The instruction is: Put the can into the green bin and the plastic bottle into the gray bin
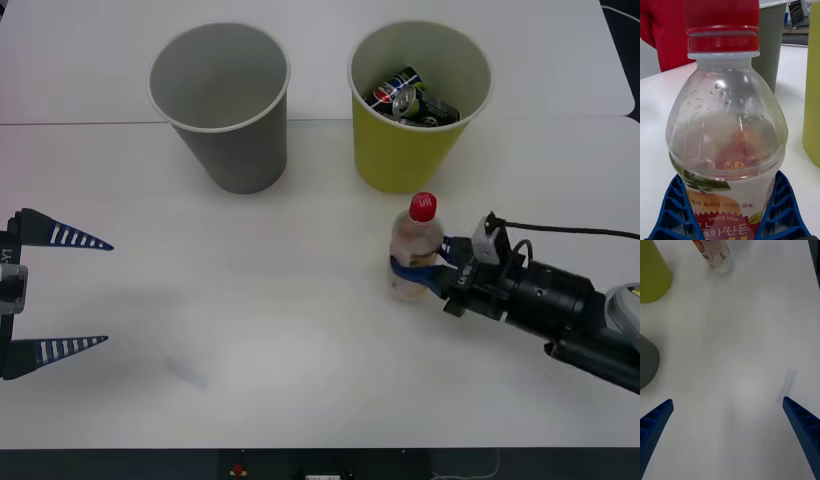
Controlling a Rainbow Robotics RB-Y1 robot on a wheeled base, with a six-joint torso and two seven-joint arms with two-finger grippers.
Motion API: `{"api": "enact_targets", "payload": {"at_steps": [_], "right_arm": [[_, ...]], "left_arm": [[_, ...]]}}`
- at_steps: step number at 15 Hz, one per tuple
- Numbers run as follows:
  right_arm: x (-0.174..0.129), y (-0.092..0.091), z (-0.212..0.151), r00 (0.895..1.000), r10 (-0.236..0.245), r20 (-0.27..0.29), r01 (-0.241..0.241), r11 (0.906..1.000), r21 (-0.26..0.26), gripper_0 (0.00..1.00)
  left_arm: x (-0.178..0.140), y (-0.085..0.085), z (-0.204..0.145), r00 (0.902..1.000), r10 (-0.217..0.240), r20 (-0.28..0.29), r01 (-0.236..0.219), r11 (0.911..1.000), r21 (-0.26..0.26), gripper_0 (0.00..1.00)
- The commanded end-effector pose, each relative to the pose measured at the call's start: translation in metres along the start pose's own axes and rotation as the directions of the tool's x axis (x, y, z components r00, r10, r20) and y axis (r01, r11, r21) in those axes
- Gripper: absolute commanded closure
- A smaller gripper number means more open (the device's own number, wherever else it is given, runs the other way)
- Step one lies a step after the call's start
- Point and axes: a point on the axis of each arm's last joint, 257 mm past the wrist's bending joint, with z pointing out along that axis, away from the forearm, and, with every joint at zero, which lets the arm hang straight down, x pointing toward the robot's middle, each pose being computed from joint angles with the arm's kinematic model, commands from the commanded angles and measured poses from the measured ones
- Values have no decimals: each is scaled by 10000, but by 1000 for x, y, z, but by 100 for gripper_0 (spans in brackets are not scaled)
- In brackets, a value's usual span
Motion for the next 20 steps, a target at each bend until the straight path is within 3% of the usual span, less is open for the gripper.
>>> {"api": "enact_targets", "payload": {"at_steps": [1,4,9,13,15,18,19,20], "right_arm": [[-16,9,-7,9990,364,-248,-375,9982,-471,100],[-35,18,-13,9949,862,-522,-899,9932,-738,100],[-72,25,-20,9862,1276,-1052,-1355,9882,-717,100],[-104,27,-24,9727,1768,-1503,-1844,9821,-382,100],[-125,32,-32,9570,2167,-1927,-2263,9736,-289,100],[-156,39,-30,9437,2725,-1879,-2829,9586,-308,100],[-166,37,-27,9425,2798,-1825,-2902,9564,-324,100],[-181,34,-23,9478,2678,-1730,-2784,9597,-394,100]], "left_arm": [[0,0,0,10000,0,0,0,10000,0,0],[0,0,0,10000,0,0,0,10000,0,0],[0,0,0,10000,0,0,0,10000,0,0],[0,0,0,10000,0,0,0,10000,0,0],[0,0,0,10000,0,0,0,10000,0,0],[0,0,0,10000,0,0,0,10000,0,0],[0,0,0,10000,0,0,0,10000,0,0],[0,0,0,10000,0,0,0,10000,0,0]]}}
